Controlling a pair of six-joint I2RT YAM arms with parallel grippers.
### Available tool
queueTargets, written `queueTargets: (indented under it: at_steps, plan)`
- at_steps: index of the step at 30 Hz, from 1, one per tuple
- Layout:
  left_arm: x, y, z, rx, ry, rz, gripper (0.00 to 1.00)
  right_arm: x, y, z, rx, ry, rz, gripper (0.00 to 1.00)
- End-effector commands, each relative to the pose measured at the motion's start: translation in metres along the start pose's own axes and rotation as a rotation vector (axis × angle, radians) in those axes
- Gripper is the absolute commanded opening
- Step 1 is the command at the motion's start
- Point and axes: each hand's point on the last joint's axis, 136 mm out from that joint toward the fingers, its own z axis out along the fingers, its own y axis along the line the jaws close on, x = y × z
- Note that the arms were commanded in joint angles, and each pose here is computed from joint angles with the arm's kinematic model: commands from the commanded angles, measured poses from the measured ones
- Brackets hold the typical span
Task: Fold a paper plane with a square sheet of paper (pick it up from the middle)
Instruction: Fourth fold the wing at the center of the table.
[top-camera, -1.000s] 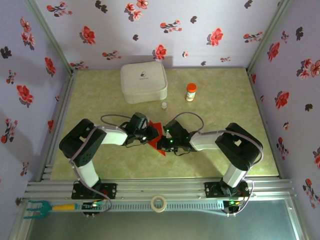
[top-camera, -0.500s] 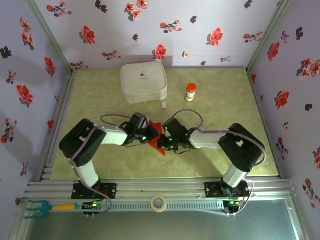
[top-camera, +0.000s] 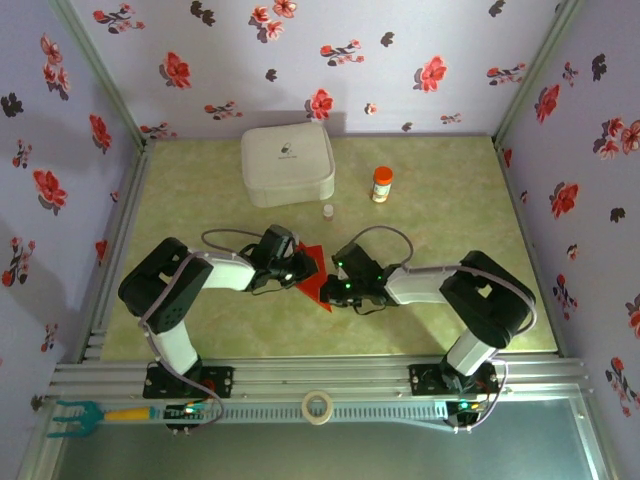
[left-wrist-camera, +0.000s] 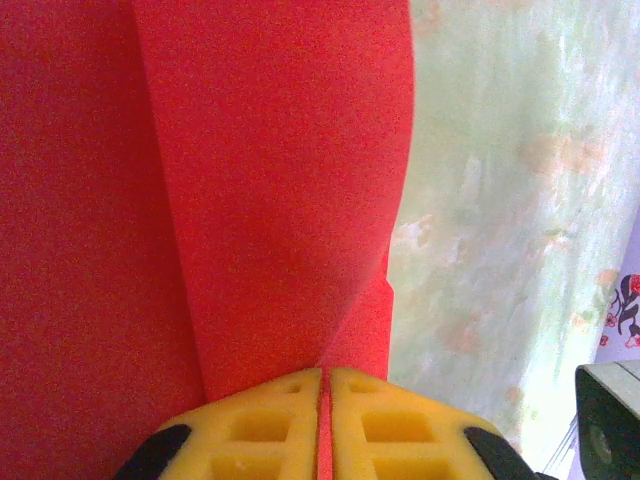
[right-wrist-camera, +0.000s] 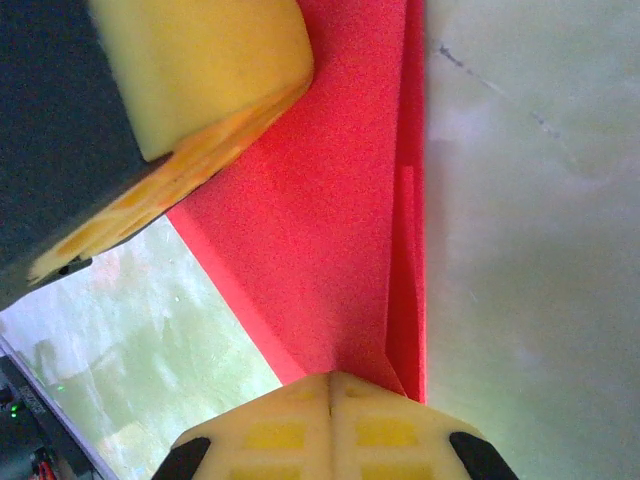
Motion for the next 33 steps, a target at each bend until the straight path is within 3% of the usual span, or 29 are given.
queueTargets:
  at_steps: [1, 14, 25, 33]
  plan:
    - [0.008, 0.033, -0.001, -0.114, 0.015, -0.027, 0.12, 0.019, -0.026, -0.002, 0.067, 0.045, 0.057, 0.01]
    - [0.008, 0.032, -0.001, -0.111, 0.014, -0.027, 0.12, 0.005, 0.029, -0.018, -0.072, 0.035, -0.015, 0.01]
    - [0.008, 0.033, 0.000, -0.111, 0.019, -0.026, 0.12, 0.013, -0.017, -0.002, 0.053, 0.038, 0.071, 0.01]
    - [0.008, 0.033, 0.000, -0.114, 0.021, -0.028, 0.12, 0.027, -0.028, -0.004, 0.009, 0.047, 0.117, 0.01]
